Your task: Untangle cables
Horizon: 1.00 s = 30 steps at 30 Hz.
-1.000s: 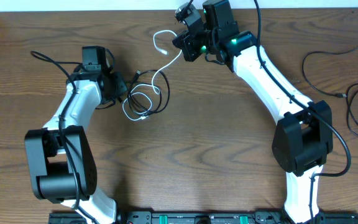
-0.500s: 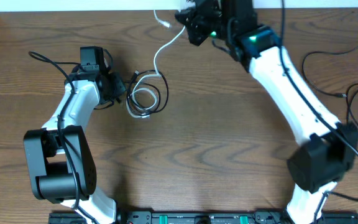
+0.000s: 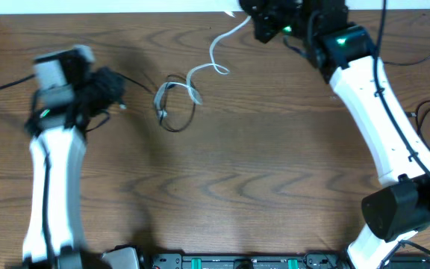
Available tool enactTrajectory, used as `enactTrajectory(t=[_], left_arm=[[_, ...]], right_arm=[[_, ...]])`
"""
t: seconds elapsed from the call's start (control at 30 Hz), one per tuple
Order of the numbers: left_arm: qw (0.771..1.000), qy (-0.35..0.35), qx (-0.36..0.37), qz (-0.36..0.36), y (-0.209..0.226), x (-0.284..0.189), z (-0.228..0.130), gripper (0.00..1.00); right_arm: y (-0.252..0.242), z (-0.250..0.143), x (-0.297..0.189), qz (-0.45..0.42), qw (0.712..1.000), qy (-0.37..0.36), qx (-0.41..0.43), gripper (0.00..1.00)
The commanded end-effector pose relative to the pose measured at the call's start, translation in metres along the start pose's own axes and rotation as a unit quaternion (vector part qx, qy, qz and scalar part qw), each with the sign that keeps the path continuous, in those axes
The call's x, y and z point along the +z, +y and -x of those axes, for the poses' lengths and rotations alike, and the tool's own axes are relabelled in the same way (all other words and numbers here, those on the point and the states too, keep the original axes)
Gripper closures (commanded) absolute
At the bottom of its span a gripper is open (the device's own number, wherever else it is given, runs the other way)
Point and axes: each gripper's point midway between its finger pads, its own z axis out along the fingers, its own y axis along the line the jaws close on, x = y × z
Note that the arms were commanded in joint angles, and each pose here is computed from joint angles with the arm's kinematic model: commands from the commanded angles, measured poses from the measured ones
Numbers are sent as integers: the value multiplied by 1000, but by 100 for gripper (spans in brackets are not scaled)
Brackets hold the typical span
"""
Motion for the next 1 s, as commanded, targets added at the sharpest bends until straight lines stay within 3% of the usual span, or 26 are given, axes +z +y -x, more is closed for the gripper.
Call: enactTrajectory(t=[0.0,0.2,0.43,0.57,0.97], left_arm=[[997,-57,-20,-42,-25,-48,20,93],[984,-178,1,-17,-31,-117,44,93],[961,-261,-19,90,1,-152,56,93],[950,-262,-38,163,31,-150,54,93],[945,-217,-76,233,81,-119,56,92]], right_arm=[[-19,11,-25,-26,1000,-10,-1,99],[-57,6,-58,-68,997,2,26,99],[-95,5,-104,-126,991,4,51,99],[-115,-3,-122,-158,982,9,99,99],[-164,-2,-165,-221,967,-19,126,99]])
